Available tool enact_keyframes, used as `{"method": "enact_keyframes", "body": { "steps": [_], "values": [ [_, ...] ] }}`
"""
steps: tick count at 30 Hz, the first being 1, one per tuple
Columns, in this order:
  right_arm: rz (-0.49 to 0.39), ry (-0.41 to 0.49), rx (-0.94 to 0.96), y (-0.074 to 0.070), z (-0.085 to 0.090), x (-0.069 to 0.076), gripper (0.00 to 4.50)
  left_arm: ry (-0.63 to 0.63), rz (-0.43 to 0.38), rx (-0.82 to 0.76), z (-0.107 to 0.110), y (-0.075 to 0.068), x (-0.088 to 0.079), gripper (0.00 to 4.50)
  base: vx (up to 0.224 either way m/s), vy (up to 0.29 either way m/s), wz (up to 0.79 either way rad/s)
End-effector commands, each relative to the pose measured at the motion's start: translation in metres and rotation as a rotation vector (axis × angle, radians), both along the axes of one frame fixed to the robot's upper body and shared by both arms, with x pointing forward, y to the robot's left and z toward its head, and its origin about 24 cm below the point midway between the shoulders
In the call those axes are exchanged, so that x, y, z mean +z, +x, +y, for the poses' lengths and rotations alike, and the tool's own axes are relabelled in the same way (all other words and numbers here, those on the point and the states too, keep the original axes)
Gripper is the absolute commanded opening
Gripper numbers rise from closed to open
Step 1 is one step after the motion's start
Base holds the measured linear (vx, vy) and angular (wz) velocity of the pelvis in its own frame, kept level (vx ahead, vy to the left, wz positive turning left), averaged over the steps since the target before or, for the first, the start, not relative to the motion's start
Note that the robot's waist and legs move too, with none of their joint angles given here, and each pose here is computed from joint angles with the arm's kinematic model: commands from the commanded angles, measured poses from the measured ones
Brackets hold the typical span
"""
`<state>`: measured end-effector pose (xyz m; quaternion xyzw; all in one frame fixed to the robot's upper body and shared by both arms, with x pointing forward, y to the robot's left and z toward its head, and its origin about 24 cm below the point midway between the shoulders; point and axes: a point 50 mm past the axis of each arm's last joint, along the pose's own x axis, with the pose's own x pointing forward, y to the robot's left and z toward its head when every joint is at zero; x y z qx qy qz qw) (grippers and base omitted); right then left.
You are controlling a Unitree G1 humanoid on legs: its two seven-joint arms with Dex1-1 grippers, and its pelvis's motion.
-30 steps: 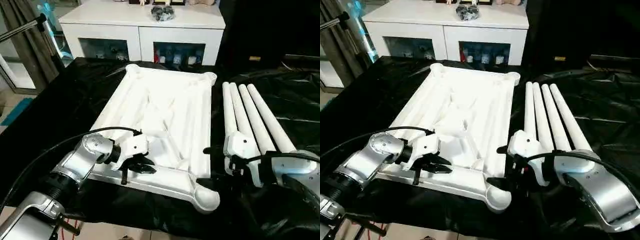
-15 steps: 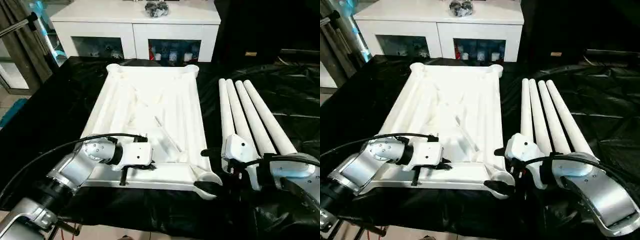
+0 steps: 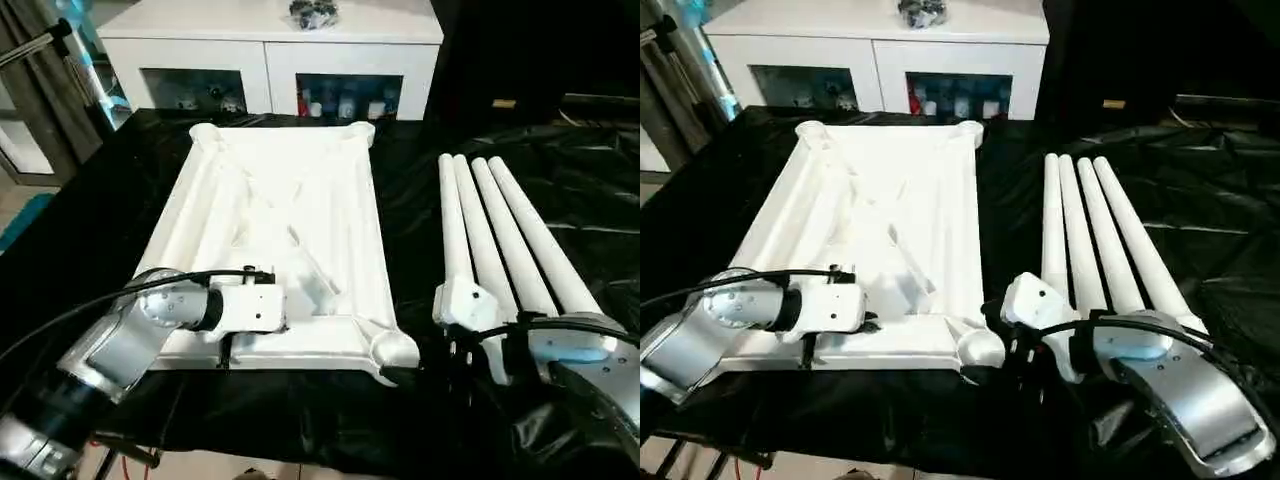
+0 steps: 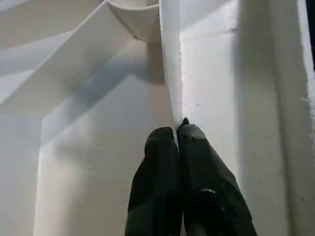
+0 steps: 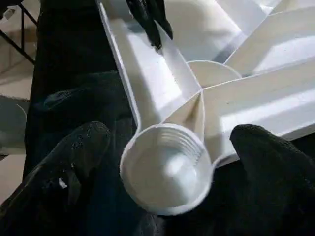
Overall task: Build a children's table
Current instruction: Move table base
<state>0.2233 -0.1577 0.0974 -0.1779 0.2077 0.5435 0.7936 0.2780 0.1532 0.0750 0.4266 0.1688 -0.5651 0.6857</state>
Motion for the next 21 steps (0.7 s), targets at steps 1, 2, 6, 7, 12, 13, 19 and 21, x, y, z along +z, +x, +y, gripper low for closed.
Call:
{"method": "enact_keyframes", "body": {
  "steps": [1,2,6,7,12,13,19,21],
  "values": [
    [-0.015,-0.001,0.010,-0.001,0.002,0.000,4.50,-0.057,-0.208,0.114,0.010,0.013,0.039,0.03,0.000,0.000,0.00],
    [-0.016,-0.004,0.010,-0.001,0.002,0.000,4.50,-0.070,-0.210,0.140,0.009,0.013,0.040,0.03,0.000,0.000,0.00],
    [-0.023,-0.006,0.009,0.001,0.002,0.000,4.50,-0.131,-0.195,0.139,-0.001,0.009,0.042,0.03,0.000,0.000,0.00],
    [-0.025,-0.007,0.007,0.001,0.002,0.000,4.50,-0.144,-0.189,0.112,-0.006,0.006,0.041,0.03,0.000,0.000,0.00],
    [-0.030,-0.014,-0.001,0.003,0.001,-0.001,4.50,-0.136,-0.247,0.010,-0.024,0.001,0.043,0.03,0.000,0.000,0.00],
    [-0.030,-0.014,-0.002,0.003,0.001,-0.001,4.50,-0.134,-0.257,-0.012,-0.029,0.000,0.045,0.03,0.000,0.000,0.00],
    [-0.030,-0.013,-0.005,0.002,0.002,-0.002,4.50,-0.048,-0.272,-0.054,-0.033,-0.003,0.049,0.03,0.000,0.000,0.00],
    [-0.030,-0.009,-0.006,0.001,0.003,-0.003,4.50,-0.006,-0.277,-0.052,-0.028,-0.002,0.051,0.03,0.000,0.000,0.00]
  ]
}}
